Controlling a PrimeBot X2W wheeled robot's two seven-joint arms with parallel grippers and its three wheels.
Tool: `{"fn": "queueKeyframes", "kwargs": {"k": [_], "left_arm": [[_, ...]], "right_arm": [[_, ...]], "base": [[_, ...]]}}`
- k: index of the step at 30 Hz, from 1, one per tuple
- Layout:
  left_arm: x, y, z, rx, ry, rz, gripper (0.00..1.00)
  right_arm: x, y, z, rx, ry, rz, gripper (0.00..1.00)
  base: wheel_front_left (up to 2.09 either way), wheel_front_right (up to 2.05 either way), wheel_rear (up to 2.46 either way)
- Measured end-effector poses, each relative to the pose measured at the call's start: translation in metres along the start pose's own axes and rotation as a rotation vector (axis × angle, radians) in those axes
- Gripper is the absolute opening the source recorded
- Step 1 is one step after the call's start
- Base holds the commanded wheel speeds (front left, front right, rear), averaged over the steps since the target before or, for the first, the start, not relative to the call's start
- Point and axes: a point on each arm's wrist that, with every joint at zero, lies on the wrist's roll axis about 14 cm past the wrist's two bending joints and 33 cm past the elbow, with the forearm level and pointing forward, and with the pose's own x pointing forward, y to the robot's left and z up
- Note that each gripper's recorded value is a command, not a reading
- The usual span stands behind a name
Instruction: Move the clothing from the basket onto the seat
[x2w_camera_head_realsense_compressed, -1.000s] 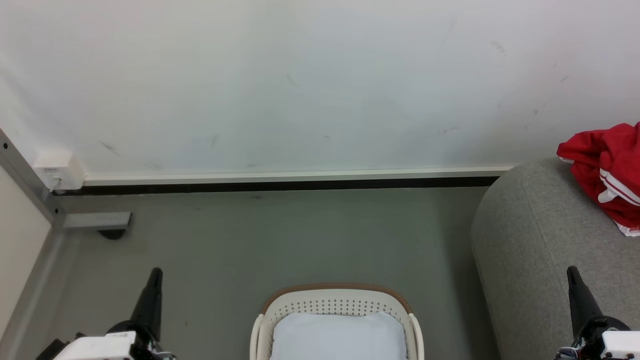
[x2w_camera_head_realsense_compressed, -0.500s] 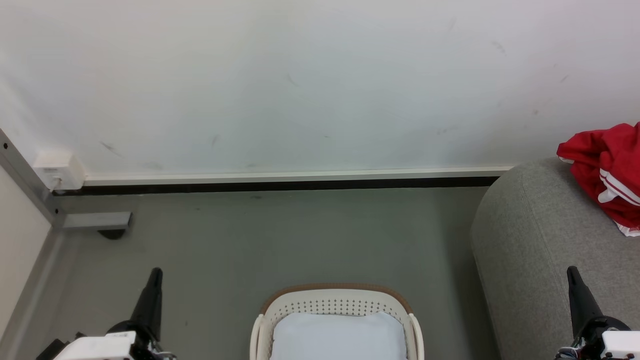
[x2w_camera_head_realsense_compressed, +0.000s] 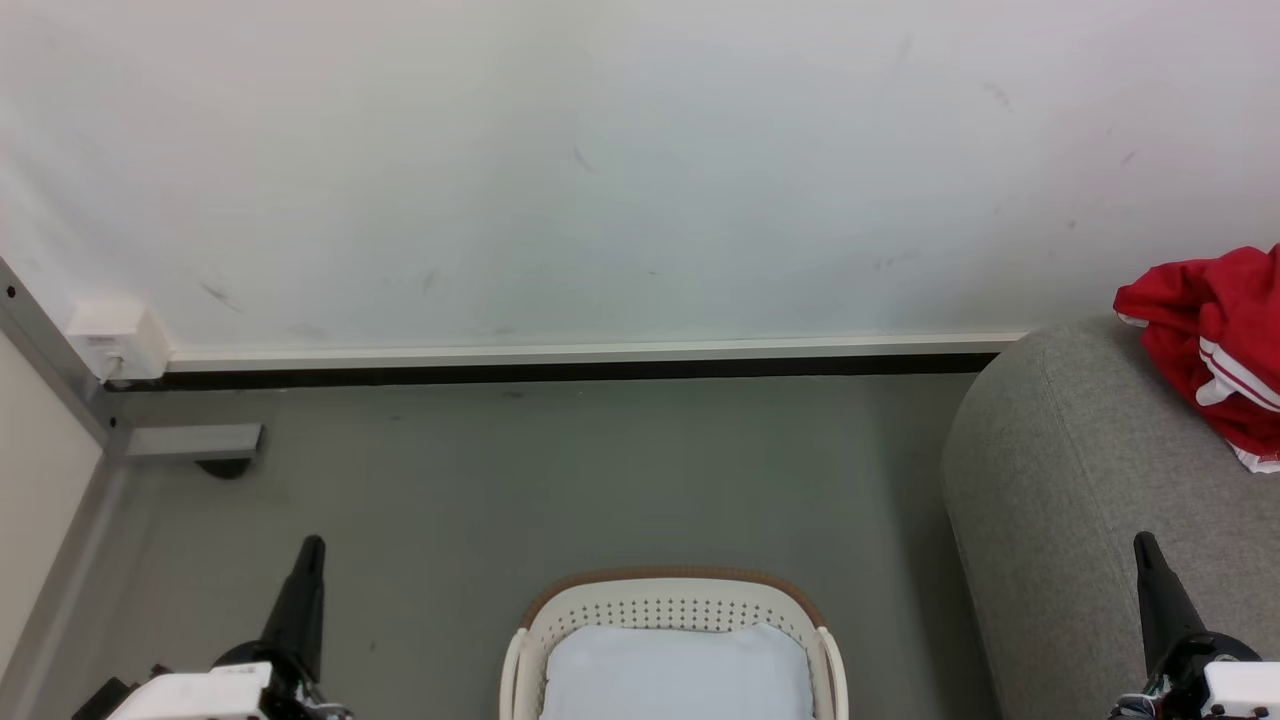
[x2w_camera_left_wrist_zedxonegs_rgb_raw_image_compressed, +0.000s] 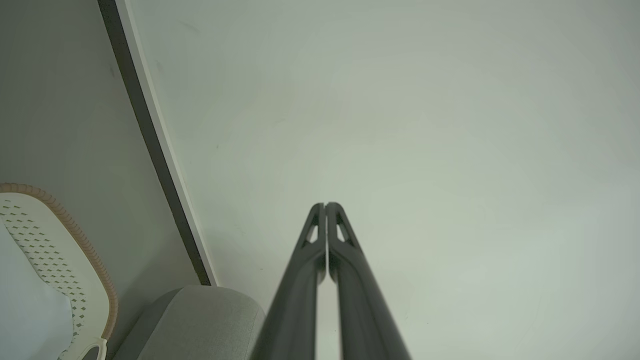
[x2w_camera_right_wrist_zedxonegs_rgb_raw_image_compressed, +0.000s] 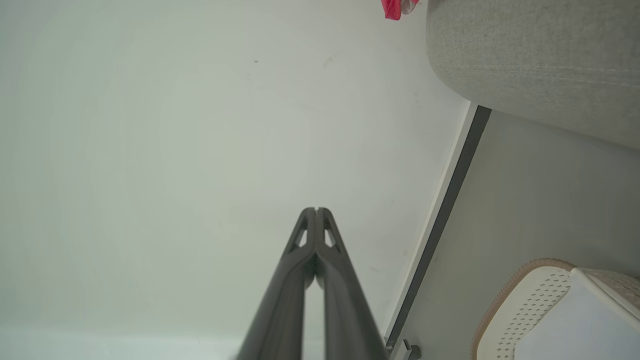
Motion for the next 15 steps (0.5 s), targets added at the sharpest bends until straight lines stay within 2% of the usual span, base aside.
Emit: {"fn": "queueKeyframes", "kwargs": {"k": [15], "left_arm": [[0.0000, 0.0000, 0.0000, 0.000, 0.000, 0.000, 0.00]], "right_arm": [[0.0000, 0.0000, 0.0000, 0.000, 0.000, 0.000, 0.00]], "base": [[0.00, 0.00, 0.00]]}}
